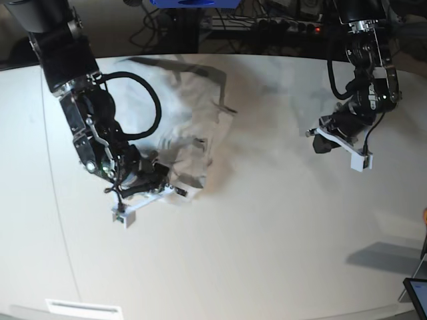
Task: Fold the T-shirt properly
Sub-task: 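Grasp the shirt's folded edge with the left gripper and pull it outward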
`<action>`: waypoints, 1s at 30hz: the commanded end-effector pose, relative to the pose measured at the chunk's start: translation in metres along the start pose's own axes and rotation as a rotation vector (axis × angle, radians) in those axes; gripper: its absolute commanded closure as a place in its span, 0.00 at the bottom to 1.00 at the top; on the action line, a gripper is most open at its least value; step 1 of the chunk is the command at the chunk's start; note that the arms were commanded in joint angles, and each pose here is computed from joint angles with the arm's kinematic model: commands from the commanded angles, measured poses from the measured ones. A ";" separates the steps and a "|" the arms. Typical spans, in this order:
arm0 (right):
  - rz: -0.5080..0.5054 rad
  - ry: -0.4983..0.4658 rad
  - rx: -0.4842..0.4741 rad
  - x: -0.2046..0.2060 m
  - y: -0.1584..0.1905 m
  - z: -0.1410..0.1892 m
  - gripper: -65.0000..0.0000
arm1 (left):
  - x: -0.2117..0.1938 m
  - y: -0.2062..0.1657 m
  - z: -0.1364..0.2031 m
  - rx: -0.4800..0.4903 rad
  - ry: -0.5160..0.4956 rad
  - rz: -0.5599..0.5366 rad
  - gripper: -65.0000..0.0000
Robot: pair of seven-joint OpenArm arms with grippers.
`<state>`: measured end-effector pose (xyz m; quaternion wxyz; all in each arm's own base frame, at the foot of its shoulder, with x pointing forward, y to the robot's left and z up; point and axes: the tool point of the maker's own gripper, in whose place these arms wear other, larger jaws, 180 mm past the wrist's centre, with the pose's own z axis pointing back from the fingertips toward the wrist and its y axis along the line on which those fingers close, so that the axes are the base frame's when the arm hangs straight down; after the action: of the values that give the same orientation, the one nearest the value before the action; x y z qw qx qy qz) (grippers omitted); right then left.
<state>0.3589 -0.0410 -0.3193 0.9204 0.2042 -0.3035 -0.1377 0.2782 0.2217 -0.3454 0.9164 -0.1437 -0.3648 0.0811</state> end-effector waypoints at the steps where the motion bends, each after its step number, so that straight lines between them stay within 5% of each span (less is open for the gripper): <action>1: 0.030 -0.080 0.028 0.024 0.008 0.014 1.00 | 0.014 -0.011 0.010 -0.024 -0.052 -0.034 1.00; 7: 0.023 -0.038 0.066 0.021 0.008 0.042 1.00 | 0.003 -0.041 0.030 -0.091 -0.051 -0.092 1.00; 15: -0.128 -0.185 -0.093 0.067 -0.079 0.073 1.00 | -0.070 -0.121 0.018 -0.332 0.134 -0.177 1.00; 21: -0.218 -0.281 -0.275 0.085 -0.161 0.092 1.00 | -0.059 -0.187 0.020 -0.529 0.017 -0.237 1.00; 30: -0.241 -0.262 -0.497 0.061 -0.228 0.087 1.00 | -0.043 -0.225 0.022 -0.625 -0.057 -0.218 1.00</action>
<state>0.3144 -0.2803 -0.3448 0.8821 -0.0029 -0.3229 -0.3430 0.2410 0.0072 -0.2973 0.8343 -0.3623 -0.3961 -0.1256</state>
